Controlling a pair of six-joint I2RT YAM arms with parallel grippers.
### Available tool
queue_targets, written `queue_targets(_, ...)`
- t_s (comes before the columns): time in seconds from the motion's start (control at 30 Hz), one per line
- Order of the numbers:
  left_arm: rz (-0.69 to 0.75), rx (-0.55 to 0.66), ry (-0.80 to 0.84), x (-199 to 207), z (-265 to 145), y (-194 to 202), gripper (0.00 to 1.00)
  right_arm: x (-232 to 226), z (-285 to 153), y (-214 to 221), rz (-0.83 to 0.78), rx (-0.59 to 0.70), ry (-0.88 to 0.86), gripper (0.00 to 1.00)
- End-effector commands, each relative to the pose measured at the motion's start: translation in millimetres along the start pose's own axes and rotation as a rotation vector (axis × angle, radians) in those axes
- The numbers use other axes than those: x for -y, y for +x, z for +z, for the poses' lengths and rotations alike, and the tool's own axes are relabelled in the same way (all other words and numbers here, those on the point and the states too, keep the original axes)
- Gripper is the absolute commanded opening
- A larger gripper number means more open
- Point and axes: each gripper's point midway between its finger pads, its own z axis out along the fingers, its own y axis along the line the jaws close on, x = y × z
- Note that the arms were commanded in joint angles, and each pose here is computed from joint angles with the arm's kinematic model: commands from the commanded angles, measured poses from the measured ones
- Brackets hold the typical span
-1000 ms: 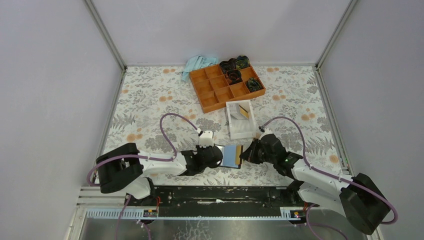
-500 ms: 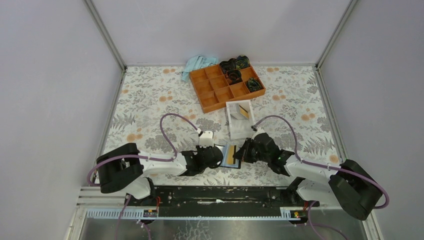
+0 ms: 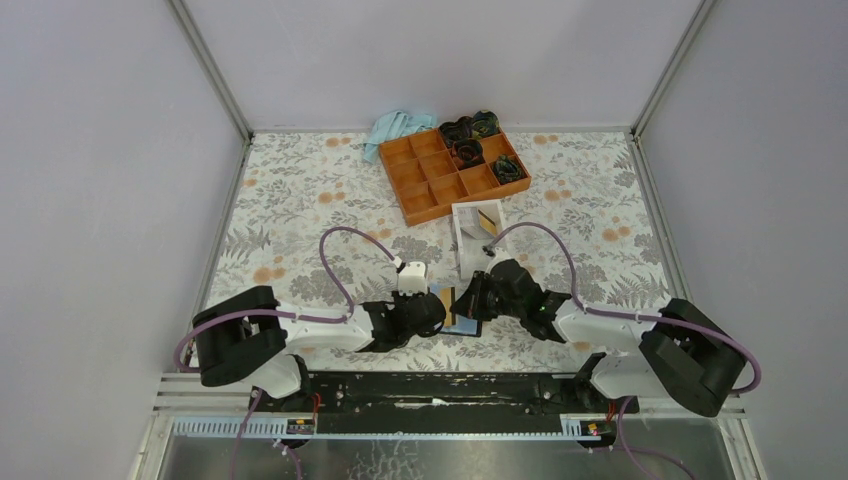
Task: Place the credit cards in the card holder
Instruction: Turn over the card slot in the card holder.
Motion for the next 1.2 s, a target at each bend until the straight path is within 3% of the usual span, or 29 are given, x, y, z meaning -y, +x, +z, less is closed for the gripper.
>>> queue_targets(0.0, 0.062, -0.137, -0.059, -28, -1, 43, 0.00, -31, 6, -20, -0.052, 0.058, -0.073, 0.00)
queue_targets(0.63, 0.052, 0.019, -0.144, -48, -42, -12, 0.00, 1, 18, -2, -0.058, 0.009, 0.025, 0.00)
queue_targets(0.93, 0.022, 0.073, 0.059, -3, -45, -32, 0.00, -1, 16, -3, -0.060, 0.017, 0.020, 0.00)
queue_targets(1.17, 0.048, 0.037, 0.114, 18, -32, -23, 0.00, -2, 15, -4, -0.058, 0.022, 0.015, 0.00)
